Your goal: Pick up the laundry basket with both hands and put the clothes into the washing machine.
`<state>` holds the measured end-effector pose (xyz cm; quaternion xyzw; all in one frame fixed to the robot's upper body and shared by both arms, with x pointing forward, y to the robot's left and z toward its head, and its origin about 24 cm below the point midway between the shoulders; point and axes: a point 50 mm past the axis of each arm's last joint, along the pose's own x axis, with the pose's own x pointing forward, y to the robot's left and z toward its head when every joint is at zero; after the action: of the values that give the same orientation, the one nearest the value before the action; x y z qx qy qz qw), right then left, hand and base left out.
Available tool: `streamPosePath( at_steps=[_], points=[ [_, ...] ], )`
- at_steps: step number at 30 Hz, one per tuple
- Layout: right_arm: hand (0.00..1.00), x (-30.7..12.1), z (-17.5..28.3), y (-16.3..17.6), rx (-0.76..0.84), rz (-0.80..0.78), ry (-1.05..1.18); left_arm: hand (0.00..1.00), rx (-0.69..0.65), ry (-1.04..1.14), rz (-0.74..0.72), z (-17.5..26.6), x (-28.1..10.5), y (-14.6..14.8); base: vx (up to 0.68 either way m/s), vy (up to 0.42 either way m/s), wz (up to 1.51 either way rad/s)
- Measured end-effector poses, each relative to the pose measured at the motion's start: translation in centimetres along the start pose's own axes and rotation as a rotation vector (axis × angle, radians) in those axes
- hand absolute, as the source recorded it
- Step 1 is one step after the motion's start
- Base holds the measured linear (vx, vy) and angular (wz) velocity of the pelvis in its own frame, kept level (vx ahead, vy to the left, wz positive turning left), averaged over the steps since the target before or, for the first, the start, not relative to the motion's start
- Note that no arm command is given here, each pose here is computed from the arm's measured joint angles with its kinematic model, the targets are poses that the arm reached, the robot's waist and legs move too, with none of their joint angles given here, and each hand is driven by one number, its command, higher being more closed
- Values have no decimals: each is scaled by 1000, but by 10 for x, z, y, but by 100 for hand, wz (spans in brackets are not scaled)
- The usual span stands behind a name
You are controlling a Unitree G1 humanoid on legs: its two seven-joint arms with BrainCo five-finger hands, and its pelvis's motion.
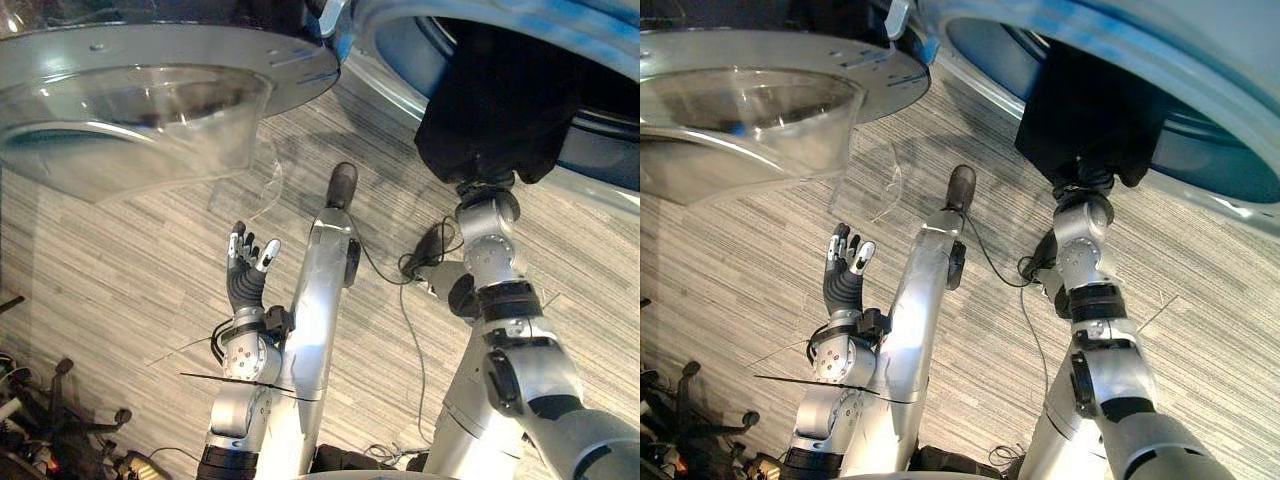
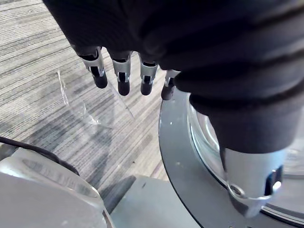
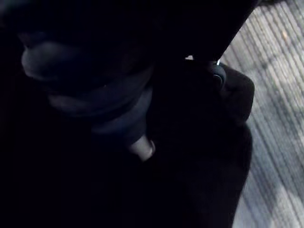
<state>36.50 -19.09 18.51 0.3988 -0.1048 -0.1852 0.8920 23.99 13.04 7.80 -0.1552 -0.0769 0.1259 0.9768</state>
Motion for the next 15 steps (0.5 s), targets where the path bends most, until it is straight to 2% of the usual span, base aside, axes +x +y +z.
streamPosePath(
  at_steps=[4, 8, 9, 11, 13, 15],
  points=[
    [100, -28, -4, 16, 60, 50, -78, 0, 10, -8, 36, 1, 2, 6, 8, 49, -9],
    [100, -46, -17, 21, 139, 60, -66, 0, 31, -12, 44, 2, 2, 8, 3, 46, -9],
    [100, -55, -12, 24, 163, 103, -111, 0, 34, -10, 45, 2, 2, 8, 9, 44, -3],
    [100, -96, 23, 51, 317, 335, -299, 0, 63, -3, 65, 0, 4, 16, 7, 47, -7],
    [100, -122, 50, 63, 414, 496, -458, 0, 105, 16, 72, -5, 7, 22, -3, 53, -10],
    [100, -123, 44, 53, 401, 475, -442, 0, 152, 25, 56, -9, 11, 21, 9, 43, -3]
  ],
)
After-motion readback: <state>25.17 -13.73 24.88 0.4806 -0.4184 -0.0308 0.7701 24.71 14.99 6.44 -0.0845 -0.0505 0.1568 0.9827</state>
